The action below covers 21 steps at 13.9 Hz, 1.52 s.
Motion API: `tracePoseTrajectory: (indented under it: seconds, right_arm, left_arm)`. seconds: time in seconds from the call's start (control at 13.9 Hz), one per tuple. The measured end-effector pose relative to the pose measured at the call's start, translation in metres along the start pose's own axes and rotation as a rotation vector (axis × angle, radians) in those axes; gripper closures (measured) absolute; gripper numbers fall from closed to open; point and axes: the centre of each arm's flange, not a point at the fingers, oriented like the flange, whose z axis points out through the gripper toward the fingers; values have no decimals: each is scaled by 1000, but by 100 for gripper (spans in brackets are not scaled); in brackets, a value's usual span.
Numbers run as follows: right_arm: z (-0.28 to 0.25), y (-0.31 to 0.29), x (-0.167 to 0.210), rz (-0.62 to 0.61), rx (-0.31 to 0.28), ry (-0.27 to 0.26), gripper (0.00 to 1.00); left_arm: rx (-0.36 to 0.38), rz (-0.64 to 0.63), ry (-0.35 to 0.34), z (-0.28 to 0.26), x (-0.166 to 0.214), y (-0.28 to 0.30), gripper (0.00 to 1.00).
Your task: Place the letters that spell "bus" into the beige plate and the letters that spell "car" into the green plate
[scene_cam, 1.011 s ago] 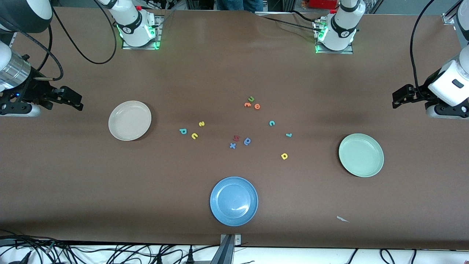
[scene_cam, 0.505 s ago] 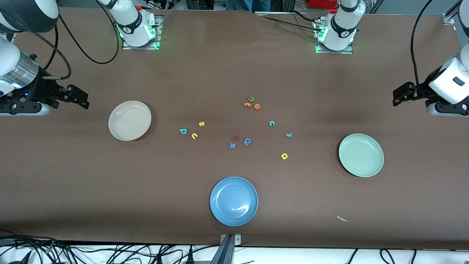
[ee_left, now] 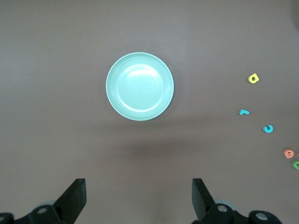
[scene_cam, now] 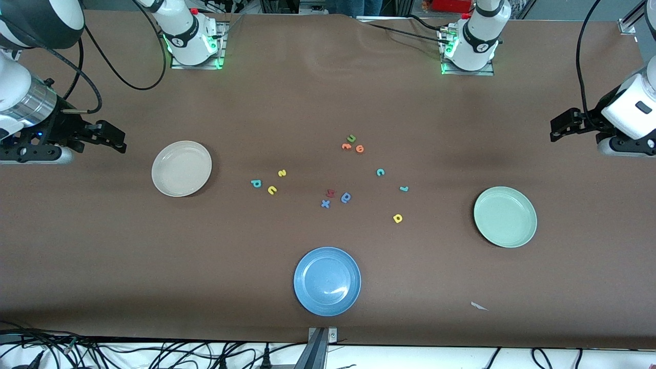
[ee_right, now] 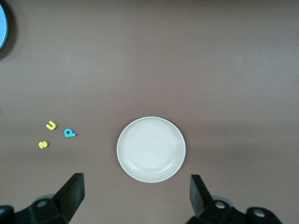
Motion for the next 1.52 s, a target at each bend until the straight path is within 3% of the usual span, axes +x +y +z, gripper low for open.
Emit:
tracePoseTrajectory:
  seconds: [1.16, 1.52]
  right_arm:
    - [19, -3, 5, -9, -2, -33, 0]
    - [38, -18, 7, -123, -1, -78, 0]
  left_arm:
    - [0, -1, -2, 0, -1, -1, 0]
    - [0, -5, 0, 0, -1, -3, 0]
